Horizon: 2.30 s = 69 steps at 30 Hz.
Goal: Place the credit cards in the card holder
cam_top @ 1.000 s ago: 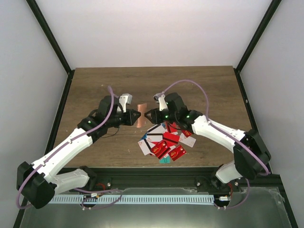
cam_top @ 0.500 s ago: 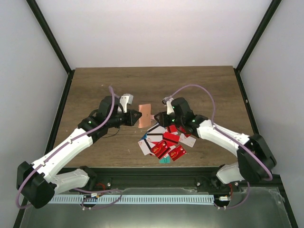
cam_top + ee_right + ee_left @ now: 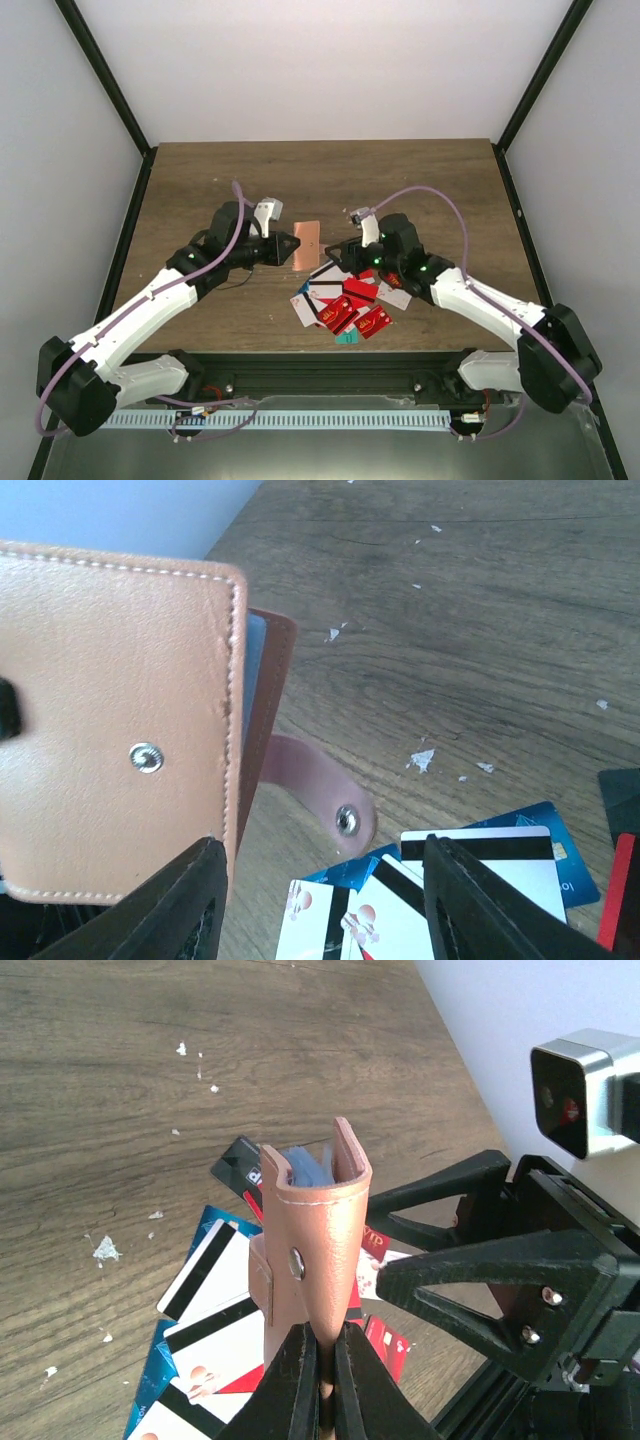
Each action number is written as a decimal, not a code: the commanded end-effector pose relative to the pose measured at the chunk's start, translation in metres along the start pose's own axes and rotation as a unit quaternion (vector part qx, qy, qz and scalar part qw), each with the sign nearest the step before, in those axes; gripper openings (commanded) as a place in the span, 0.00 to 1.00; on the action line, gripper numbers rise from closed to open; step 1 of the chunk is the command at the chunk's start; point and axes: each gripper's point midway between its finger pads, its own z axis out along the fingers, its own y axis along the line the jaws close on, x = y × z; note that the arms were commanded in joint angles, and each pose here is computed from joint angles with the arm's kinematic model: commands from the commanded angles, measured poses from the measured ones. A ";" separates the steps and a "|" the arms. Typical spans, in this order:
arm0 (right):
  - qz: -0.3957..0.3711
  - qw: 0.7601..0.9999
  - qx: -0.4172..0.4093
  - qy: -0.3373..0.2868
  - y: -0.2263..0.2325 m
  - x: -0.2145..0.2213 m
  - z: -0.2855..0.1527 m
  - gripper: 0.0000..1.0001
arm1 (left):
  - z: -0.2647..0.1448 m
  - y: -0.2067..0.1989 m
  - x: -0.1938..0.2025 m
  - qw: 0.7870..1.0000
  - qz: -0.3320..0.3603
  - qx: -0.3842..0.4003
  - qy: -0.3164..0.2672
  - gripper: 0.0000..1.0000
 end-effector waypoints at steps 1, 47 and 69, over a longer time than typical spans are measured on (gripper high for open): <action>0.018 1.000 0.005 -0.013 -0.004 -0.017 0.006 0.56 | -0.004 -0.013 -0.009 1.000 0.012 0.022 -0.016 0.04; 0.105 0.979 -0.109 0.140 -0.015 0.015 0.101 0.01 | 0.037 0.134 0.012 0.981 -0.022 -0.192 0.028 0.06; 0.095 0.978 -0.100 0.157 -0.012 0.015 0.104 0.01 | 0.059 0.135 0.038 0.977 -0.017 -0.194 0.085 0.91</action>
